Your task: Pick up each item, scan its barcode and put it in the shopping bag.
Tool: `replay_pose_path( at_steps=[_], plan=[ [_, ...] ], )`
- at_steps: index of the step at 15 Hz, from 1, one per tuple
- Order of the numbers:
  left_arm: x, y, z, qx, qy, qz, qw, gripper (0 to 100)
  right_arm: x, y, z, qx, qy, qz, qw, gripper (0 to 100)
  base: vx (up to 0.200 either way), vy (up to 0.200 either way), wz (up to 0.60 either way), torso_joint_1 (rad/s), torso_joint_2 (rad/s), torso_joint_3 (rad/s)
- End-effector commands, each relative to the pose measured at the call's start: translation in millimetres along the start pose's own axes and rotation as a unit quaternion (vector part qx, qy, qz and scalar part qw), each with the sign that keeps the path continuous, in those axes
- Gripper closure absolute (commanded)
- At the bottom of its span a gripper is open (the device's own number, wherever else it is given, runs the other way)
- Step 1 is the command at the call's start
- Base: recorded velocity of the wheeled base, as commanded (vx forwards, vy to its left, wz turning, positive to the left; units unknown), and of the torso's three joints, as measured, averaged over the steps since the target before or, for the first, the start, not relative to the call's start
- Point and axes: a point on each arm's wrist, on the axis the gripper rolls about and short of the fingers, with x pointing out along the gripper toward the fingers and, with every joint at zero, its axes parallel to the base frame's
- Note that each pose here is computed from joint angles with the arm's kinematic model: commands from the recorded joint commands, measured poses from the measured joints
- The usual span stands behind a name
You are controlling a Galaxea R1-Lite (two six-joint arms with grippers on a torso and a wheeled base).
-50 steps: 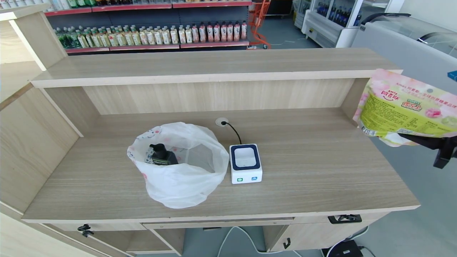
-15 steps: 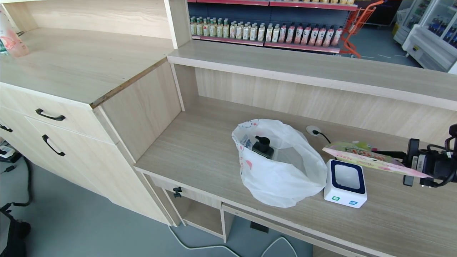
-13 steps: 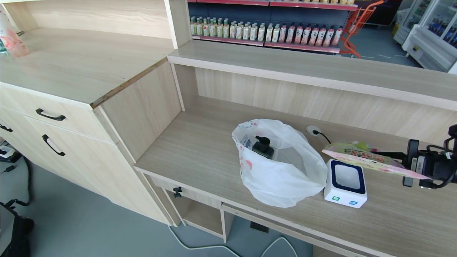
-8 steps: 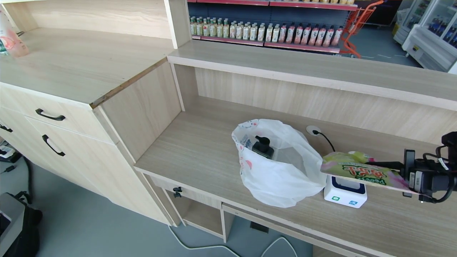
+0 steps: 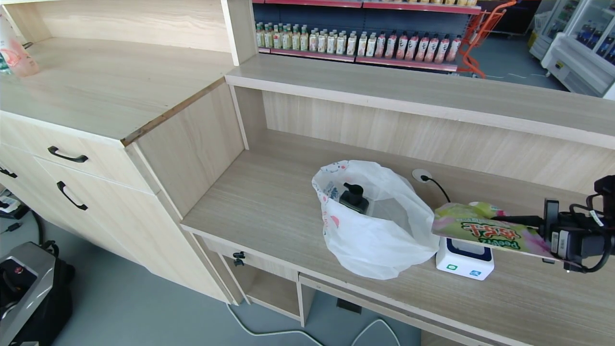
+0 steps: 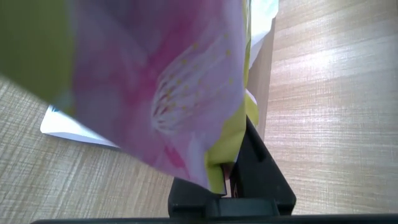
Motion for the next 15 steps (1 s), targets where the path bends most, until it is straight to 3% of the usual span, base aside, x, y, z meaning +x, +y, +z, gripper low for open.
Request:
replay_pose_path(
  at_steps=[1,3,6,8,15],
  plan=[
    [0,0.0,0.0,0.000,0.000,0.000,1.0000,0,-1,0,0,0.000,0.001,-0.001,1.000,100,0.000,0.000,0.00,0.000,0.00,0.000],
    [0,0.0,0.0,0.000,0.000,0.000,1.0000,0,-5,-7,7,0.008,0.003,-0.004,1.000,100,0.000,0.000,0.00,0.000,0.00,0.000],
    [0,0.0,0.0,0.000,0.000,0.000,1.0000,0,-30,-43,59,0.116,0.005,-0.025,0.993,100,0.000,0.000,0.00,0.000,0.00,0.000],
    [0,0.0,0.0,0.000,0.000,0.000,1.0000,0,-43,-57,80,0.181,0.009,-0.044,0.982,100,0.000,0.000,0.00,0.000,0.00,0.000],
    [0,0.0,0.0,0.000,0.000,0.000,1.0000,0,-62,-60,69,0.283,0.038,-0.069,0.956,100,0.000,0.000,0.00,0.000,0.00,0.000]
  ],
)
